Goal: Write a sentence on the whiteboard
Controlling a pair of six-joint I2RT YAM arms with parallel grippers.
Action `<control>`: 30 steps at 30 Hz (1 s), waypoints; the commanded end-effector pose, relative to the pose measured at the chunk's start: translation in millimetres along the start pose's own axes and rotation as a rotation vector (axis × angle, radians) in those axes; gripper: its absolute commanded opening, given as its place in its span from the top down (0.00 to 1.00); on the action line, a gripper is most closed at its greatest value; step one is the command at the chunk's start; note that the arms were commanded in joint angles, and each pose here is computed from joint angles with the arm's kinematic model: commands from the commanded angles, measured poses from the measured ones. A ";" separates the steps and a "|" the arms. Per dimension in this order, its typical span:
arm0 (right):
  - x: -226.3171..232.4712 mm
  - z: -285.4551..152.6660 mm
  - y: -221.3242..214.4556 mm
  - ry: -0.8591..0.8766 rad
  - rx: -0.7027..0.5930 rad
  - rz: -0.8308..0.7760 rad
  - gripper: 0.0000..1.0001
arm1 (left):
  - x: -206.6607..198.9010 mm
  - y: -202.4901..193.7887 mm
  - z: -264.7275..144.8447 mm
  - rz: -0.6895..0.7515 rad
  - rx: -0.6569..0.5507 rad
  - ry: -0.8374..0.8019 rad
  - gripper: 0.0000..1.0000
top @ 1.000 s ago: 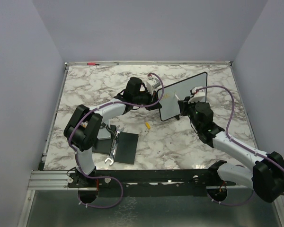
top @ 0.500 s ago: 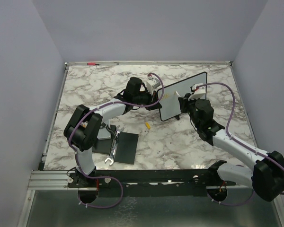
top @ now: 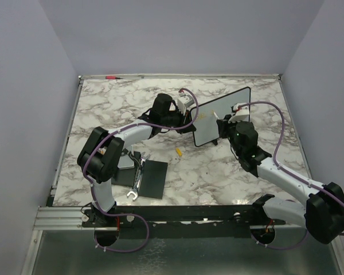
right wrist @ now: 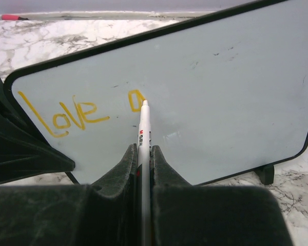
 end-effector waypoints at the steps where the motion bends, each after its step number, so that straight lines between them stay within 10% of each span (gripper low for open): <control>1: -8.2 -2.1 -18.6 -0.048 0.048 0.004 0.99 | -4.0 -3.4 3.9 0.023 0.029 -0.024 1.00; 30: 1.6 4.4 35.4 -0.026 -0.104 -0.028 0.99 | -3.3 -3.3 4.1 0.023 0.029 -0.022 1.00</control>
Point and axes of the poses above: each gripper's point midway between its finger pads, its own z axis out along the fingers, its own x axis along the line the jaws close on, y = z × x, the point moved 7 cm from there along -z, back along the fingers, and after that the axes turned 4 degrees about z, right-handed, at the moved point
